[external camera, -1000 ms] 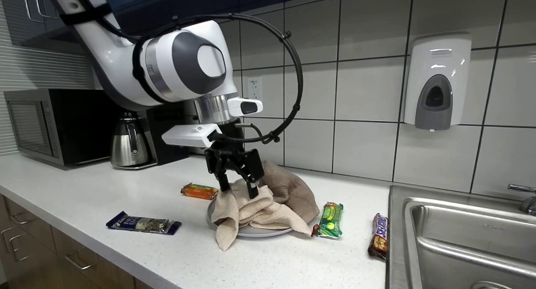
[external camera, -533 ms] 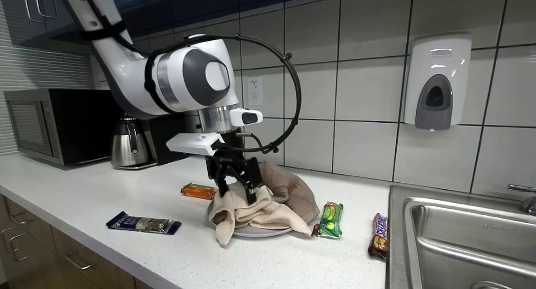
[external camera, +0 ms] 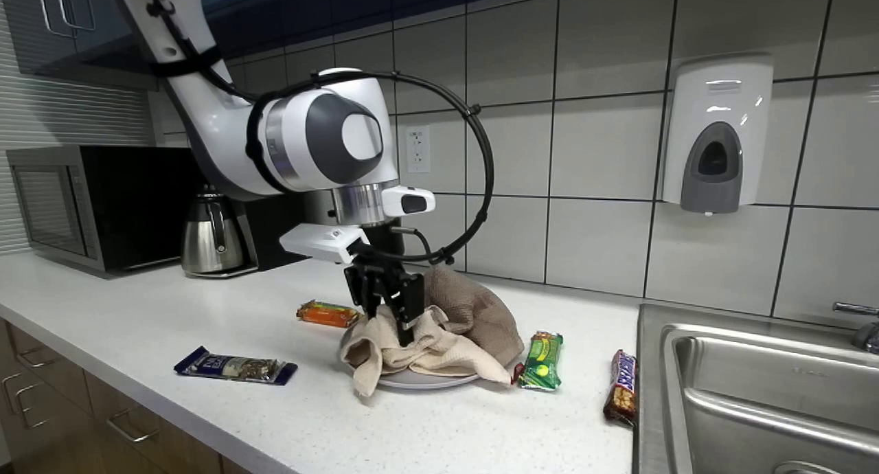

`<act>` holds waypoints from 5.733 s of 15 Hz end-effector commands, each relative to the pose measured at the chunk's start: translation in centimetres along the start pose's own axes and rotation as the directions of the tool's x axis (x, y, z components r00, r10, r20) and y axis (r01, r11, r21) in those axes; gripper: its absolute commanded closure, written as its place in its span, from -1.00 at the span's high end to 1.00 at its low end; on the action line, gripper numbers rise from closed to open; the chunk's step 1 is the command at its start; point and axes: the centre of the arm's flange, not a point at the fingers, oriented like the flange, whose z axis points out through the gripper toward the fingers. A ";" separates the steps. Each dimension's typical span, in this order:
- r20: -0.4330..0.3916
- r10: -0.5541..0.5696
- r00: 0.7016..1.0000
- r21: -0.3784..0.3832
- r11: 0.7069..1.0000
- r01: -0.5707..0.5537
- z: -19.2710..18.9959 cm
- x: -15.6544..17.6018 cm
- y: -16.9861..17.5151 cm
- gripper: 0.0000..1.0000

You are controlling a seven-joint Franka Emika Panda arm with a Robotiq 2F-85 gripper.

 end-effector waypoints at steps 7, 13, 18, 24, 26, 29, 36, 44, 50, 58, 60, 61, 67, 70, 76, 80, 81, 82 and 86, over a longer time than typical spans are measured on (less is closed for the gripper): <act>-0.017 0.068 0.998 0.020 0.997 -0.068 -3.2 -0.7 0.8 -1.00; -0.051 0.094 0.994 0.038 0.995 -0.092 -8.1 -3.5 0.5 -0.94; -0.082 0.068 0.994 0.032 0.997 -0.066 -12.4 -5.3 -1.3 -0.94; -0.142 -0.008 0.990 0.021 1.000 0.011 -16.4 -5.9 -6.5 -0.94; -0.159 -0.040 0.986 0.022 0.999 0.044 -17.2 -6.1 -8.6 -0.94; -0.184 -0.092 0.979 0.026 0.995 0.098 -18.3 -6.2 -11.9 -0.94; -0.218 -0.207 0.954 0.038 0.975 0.220 -19.7 -6.5 -19.0 -0.94; -0.211 -0.303 0.929 0.072 0.944 0.323 -19.0 -5.6 -27.4 -0.94; -0.193 -0.373 0.907 0.085 0.915 0.394 -17.4 -5.2 -33.4 -0.94; -0.178 -0.414 0.893 0.111 0.893 0.436 -16.1 -4.1 -38.8 -0.94; -0.162 -0.409 0.898 0.109 0.897 0.428 -15.4 -3.7 -38.9 -0.94; -0.154 -0.405 0.901 0.105 0.900 0.423 -15.0 -3.5 -38.8 -0.94; -0.102 -0.382 0.919 0.082 0.917 0.390 -12.4 -2.2 -37.3 -0.94; -0.069 -0.379 0.923 0.072 0.921 0.383 -11.2 -2.1 -37.0 -0.94; -0.054 -0.380 0.923 0.066 0.921 0.383 -10.5 -1.8 -36.8 0.20; -0.063 -0.370 0.927 0.064 0.925 0.374 -11.1 -1.7 -36.1 0.80; -0.066 -0.366 0.928 0.064 0.927 0.370 -11.4 -1.6 -35.8 0.94; -0.066 -0.361 0.930 0.065 0.929 0.365 -11.6 -1.6 -35.4 1.00; -0.071 -0.328 0.942 0.068 0.941 0.333 -12.9 -1.5 -33.3 1.00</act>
